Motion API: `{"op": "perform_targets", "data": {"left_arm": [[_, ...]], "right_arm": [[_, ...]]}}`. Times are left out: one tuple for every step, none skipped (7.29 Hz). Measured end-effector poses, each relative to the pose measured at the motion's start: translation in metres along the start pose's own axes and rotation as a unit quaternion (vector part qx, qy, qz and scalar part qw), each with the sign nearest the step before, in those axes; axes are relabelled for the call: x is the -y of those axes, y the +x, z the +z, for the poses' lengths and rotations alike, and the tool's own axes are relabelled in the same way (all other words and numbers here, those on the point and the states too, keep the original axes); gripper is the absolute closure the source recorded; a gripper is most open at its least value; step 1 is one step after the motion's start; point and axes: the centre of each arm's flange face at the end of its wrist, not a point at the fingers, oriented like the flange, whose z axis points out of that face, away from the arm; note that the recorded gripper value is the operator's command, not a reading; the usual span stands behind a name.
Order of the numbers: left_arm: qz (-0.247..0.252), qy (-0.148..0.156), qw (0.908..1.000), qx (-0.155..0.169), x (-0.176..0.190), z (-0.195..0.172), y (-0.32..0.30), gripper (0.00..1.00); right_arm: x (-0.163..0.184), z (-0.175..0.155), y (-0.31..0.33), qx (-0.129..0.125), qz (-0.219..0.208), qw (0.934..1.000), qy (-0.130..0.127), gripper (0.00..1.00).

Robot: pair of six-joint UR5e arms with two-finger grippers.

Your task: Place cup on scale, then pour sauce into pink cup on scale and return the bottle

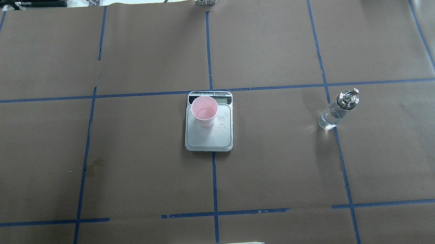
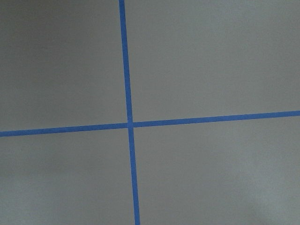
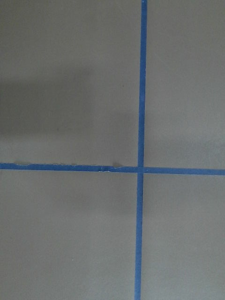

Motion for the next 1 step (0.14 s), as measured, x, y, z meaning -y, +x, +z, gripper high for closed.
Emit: {"op": "perform_targets", "data": {"left_arm": [[0.001, 0.001, 1.0, 0.0, 0.0001, -0.0008, 0.0007, 0.0]], "right_arm": [[-0.0002, 0.0001, 0.0001, 0.0, 0.0, 1.0, 0.0, 0.0]]}}
